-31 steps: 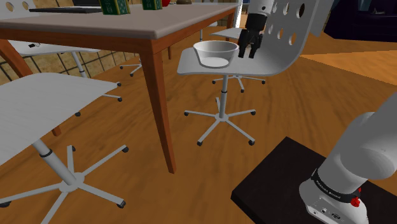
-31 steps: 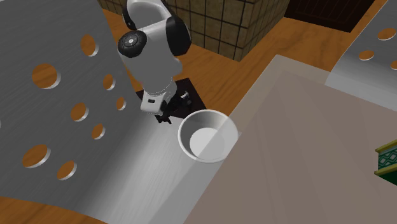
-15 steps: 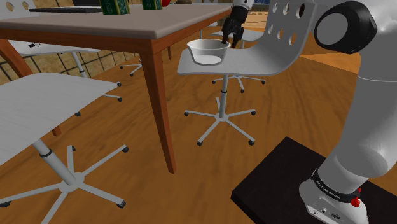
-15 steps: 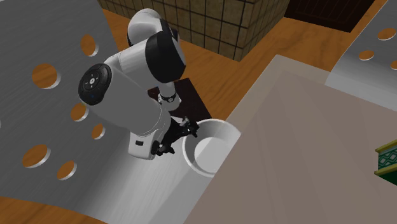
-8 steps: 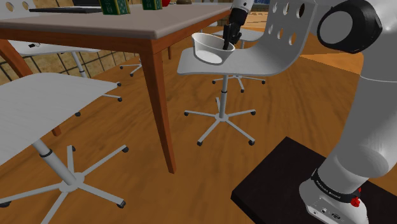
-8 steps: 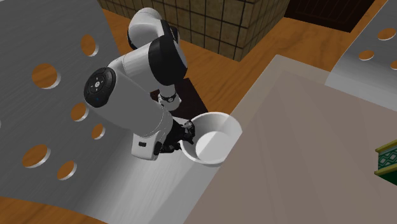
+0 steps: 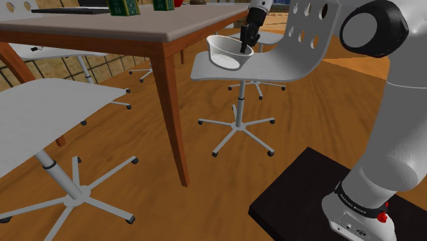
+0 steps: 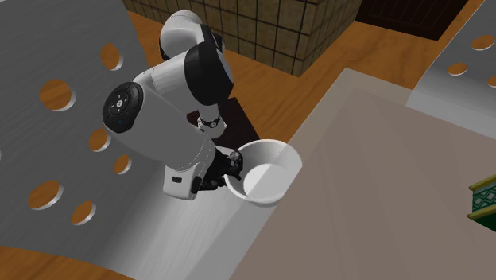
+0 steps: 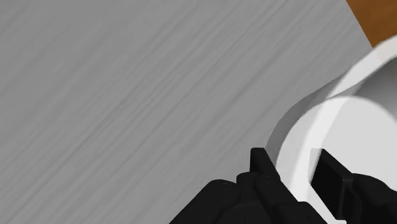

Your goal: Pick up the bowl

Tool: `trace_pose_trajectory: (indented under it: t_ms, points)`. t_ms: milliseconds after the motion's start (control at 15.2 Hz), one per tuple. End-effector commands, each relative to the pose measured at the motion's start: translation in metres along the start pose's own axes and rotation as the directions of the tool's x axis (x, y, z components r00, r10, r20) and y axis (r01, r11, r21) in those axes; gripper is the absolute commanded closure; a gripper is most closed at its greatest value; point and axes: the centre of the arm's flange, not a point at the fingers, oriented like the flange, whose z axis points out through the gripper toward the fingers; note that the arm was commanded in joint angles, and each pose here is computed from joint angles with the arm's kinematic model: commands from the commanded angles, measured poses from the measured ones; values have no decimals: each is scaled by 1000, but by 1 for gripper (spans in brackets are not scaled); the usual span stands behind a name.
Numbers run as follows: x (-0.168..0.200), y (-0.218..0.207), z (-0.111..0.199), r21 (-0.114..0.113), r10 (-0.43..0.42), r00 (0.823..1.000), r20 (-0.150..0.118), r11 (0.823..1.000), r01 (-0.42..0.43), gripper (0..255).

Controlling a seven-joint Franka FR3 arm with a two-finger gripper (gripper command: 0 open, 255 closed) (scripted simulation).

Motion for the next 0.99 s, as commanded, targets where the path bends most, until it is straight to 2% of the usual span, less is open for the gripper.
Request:
trace_pose_trajectory:
  t_ms: [0, 792, 924]
  points:
    - [1, 0, -8, -3, 6, 1000, 5, 1000, -6, 255]
    - [3, -24, -67, -3, 6, 1000, 5, 1000, -6, 255]
    - [3, -24, -67, -3, 6, 1000, 5, 1000, -6, 255]
